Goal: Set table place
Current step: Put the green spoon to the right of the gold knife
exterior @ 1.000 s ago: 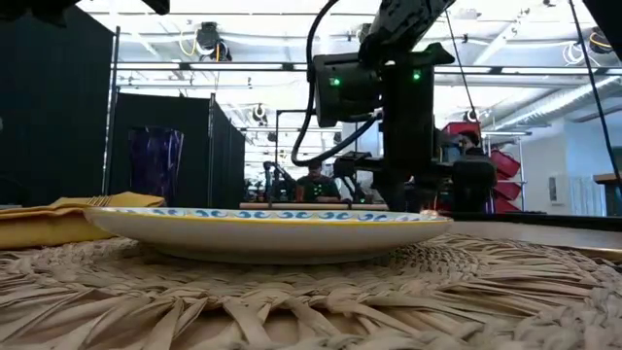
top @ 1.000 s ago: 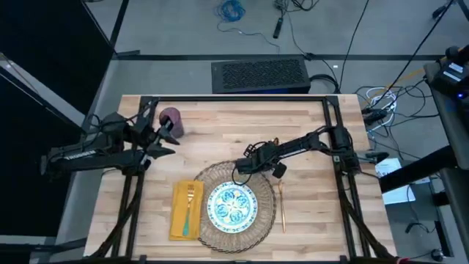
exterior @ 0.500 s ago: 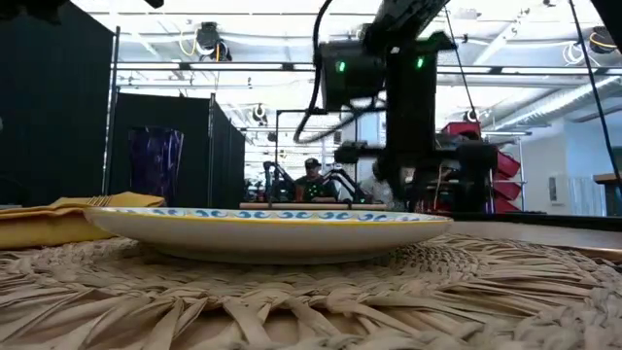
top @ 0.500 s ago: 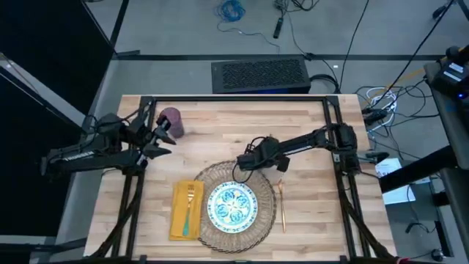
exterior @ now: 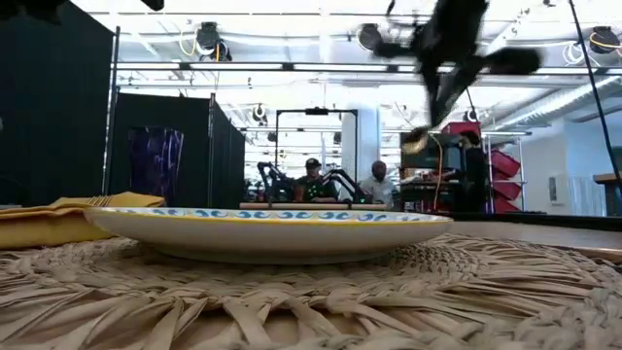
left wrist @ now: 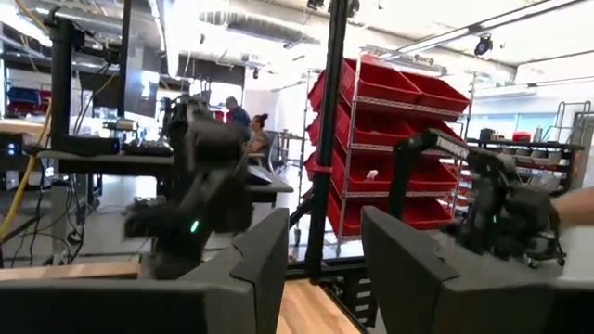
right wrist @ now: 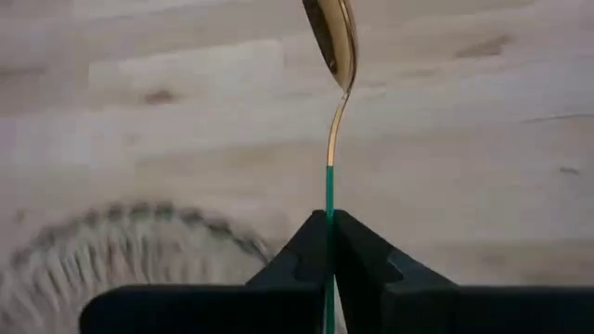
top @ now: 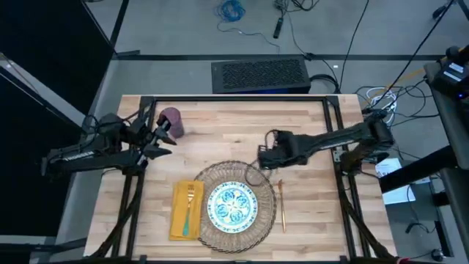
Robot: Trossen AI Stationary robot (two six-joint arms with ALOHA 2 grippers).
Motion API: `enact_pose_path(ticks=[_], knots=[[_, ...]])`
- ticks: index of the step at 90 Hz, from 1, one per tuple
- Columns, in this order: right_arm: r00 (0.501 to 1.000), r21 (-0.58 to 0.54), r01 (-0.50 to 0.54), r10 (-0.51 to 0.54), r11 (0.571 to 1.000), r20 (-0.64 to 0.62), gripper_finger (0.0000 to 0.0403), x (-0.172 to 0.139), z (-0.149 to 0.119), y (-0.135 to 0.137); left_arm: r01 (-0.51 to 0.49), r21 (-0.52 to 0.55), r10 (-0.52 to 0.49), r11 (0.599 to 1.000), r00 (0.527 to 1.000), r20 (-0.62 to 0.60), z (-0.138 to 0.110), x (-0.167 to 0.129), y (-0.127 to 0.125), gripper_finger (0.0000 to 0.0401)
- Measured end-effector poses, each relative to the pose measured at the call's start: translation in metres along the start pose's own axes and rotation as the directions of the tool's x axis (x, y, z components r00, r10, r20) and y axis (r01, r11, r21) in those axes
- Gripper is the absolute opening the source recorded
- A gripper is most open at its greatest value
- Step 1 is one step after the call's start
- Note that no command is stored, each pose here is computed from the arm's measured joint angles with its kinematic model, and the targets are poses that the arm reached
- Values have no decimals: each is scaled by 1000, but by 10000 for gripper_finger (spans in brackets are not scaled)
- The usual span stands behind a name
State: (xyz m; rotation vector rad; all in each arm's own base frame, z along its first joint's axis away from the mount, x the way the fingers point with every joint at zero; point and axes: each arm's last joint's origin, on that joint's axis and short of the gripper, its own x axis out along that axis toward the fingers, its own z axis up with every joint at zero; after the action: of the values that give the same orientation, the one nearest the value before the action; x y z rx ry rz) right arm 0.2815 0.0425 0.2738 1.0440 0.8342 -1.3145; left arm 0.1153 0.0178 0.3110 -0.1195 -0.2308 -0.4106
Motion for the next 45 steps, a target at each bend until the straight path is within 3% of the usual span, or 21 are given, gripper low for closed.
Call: enact_pose_path(ticks=[23, 34, 45], knots=[[995, 16, -4, 6, 1000, -95, 1, -50, -60, -62, -23, 9, 23, 1000, 1000, 10, 1, 0, 1, 121], [979, 1, -50, 49, 999, -197, 0, -38, -99, -81, -54, 12, 54, 998, 998, 23, 1, 0, 1, 121], [944, 54, -179, 187, 982, -273, 0, -8, -123, -76, -79, 10, 79, 997, 996, 30, 1, 0, 2, 121]])
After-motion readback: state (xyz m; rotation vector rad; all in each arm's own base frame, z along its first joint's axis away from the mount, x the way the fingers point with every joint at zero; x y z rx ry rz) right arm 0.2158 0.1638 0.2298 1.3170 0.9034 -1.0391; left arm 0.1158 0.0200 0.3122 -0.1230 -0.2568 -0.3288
